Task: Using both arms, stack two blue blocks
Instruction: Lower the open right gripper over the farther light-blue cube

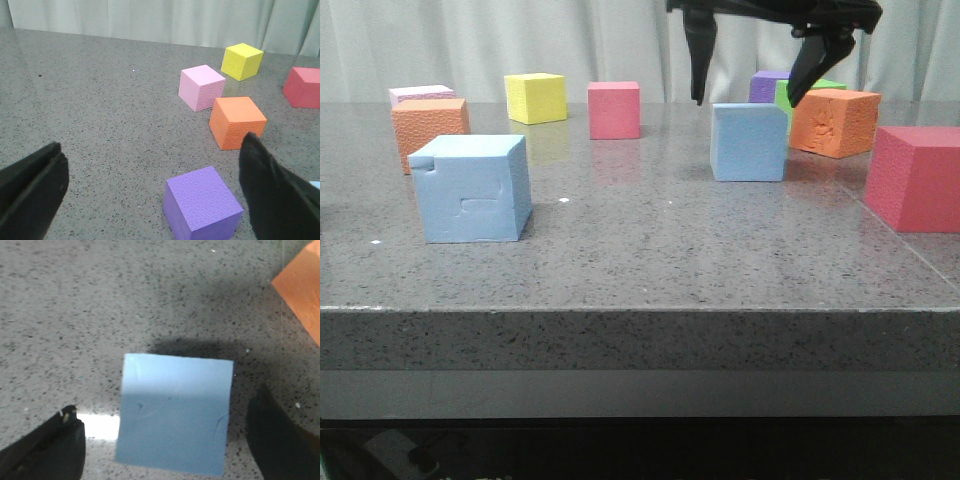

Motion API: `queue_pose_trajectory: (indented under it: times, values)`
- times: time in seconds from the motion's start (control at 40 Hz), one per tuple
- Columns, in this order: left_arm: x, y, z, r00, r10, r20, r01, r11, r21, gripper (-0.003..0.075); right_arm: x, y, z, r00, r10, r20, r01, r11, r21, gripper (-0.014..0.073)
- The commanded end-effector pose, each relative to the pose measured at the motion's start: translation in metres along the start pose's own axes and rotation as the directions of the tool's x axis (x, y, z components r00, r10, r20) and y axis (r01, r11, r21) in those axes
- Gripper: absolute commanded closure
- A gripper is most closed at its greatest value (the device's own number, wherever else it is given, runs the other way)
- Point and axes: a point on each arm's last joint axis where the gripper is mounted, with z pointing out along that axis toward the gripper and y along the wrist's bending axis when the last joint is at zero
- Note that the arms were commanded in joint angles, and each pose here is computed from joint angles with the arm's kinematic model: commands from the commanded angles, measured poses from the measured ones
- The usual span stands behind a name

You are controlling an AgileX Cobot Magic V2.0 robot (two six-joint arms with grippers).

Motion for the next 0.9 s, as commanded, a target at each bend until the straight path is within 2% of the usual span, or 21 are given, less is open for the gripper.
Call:
queue_pose_trajectory:
  times: [0.0, 0.38, 0.45, 0.63, 0.68, 0.88]
  values:
    - [-0.018, -0.001, -0.003, 0.994, -0.008, 0.107, 0.008, 1.000, 0.005, 0.0048, -0.014, -0.001, -0.029, 0.993, 0.006, 0.114, -0.003, 1.000, -0.030, -0.0057]
    - [-0.018, -0.001, -0.003, 0.994, -0.008, 0.107, 0.008, 1.000, 0.005, 0.0048, -0.015, 0.000, -0.021, 0.994, 0.010, 0.110, -0.006, 0.999, -0.038, -0.0048]
    - [-0.018, -0.001, -0.003, 0.994, -0.008, 0.107, 0.008, 1.000, 0.005, 0.0048, -0.014, 0.000, -0.021, 0.994, 0.010, 0.105, -0.006, 0.999, -0.035, 0.0006]
    - [-0.018, -0.001, -0.003, 0.994, -0.008, 0.107, 0.008, 1.000, 0.005, 0.0048, -0.013, 0.000, -0.021, 0.995, 0.010, 0.095, -0.007, 1.000, -0.030, 0.0248]
    - [-0.018, -0.001, -0.003, 0.994, -0.008, 0.107, 0.008, 1.000, 0.005, 0.0048, -0.013, 0.000, -0.021, 0.995, 0.010, 0.096, -0.007, 1.000, -0.031, 0.0277]
    - [-0.018, -0.001, -0.003, 0.994, -0.008, 0.107, 0.008, 1.000, 0.005, 0.0048, -0.013, -0.001, -0.031, 0.994, 0.011, 0.106, -0.008, 0.999, -0.035, 0.0277]
